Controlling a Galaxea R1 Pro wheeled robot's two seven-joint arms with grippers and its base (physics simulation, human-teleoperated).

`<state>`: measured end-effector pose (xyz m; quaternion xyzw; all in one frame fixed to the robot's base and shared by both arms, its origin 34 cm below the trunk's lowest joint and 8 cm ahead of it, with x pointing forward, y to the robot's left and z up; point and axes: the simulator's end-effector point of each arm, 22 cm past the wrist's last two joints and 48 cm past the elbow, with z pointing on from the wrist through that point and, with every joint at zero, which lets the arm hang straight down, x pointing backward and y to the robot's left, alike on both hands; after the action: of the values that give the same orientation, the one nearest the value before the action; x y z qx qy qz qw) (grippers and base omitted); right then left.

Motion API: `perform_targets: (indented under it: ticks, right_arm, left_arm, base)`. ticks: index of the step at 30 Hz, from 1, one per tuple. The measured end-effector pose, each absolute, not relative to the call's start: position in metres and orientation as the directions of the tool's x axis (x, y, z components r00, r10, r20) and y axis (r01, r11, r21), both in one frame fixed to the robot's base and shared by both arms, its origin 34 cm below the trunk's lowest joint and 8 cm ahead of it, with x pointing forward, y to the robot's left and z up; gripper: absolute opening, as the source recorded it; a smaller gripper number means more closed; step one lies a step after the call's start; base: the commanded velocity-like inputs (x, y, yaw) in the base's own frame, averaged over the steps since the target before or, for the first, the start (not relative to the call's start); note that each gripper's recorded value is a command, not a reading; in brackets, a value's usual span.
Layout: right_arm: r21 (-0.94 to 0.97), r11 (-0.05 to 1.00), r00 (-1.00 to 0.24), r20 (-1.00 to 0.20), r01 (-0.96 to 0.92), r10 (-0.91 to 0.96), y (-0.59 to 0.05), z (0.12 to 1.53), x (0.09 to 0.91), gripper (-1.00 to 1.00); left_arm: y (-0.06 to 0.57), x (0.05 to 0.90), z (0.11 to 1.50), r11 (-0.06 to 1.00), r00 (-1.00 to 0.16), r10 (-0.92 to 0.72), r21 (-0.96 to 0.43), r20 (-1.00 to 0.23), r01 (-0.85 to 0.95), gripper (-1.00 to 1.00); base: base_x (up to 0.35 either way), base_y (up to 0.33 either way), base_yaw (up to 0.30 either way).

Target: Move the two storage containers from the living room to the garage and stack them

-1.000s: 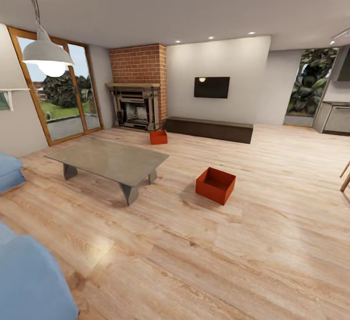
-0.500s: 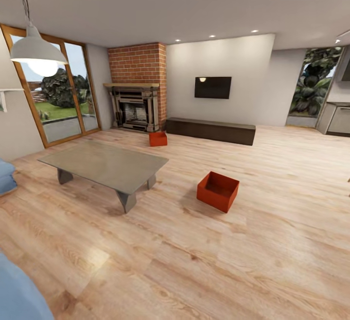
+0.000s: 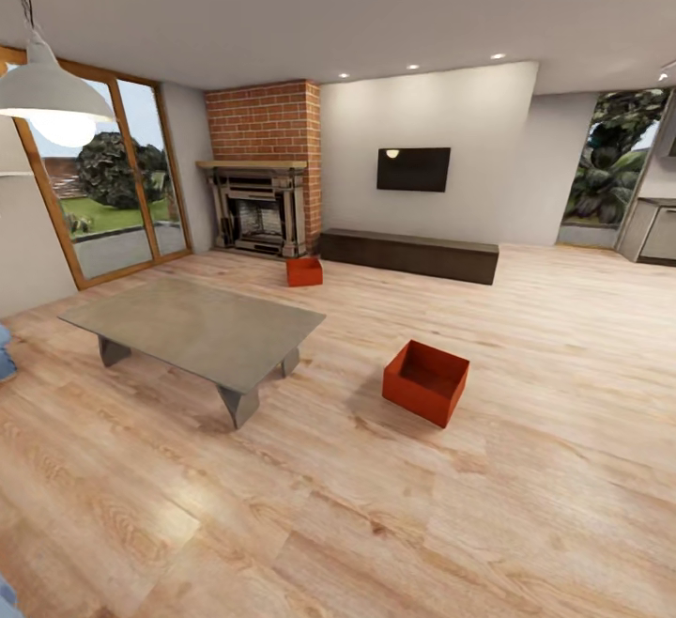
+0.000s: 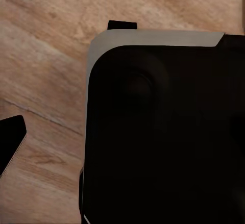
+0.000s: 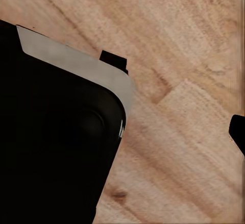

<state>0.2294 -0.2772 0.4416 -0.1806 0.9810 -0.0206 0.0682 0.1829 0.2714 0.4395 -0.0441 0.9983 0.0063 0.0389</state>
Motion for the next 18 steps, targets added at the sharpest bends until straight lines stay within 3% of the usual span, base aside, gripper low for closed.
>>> perform_targets:
  ticks: [15, 18]
  right_arm:
    - [-0.063, 0.937, -0.929, -0.128, -0.343, -0.348, -0.2762, 0.4416, 0.2294, 1.00]
    - [-0.063, 0.937, -0.928, -0.128, -0.344, -0.349, -0.2761, 0.4416, 0.2294, 1.00]
  left_arm:
    - [0.2713, 0.1829, 0.4395, 0.996, -0.993, -0.087, 0.009, -0.078, -0.088, 1.00]
    - [0.2713, 0.1829, 0.4395, 0.996, -0.993, -0.088, 0.009, -0.078, -0.089, 1.00]
  base:
    - [0.323, 0.000, -0.201]
    - [0.323, 0.000, -0.035]
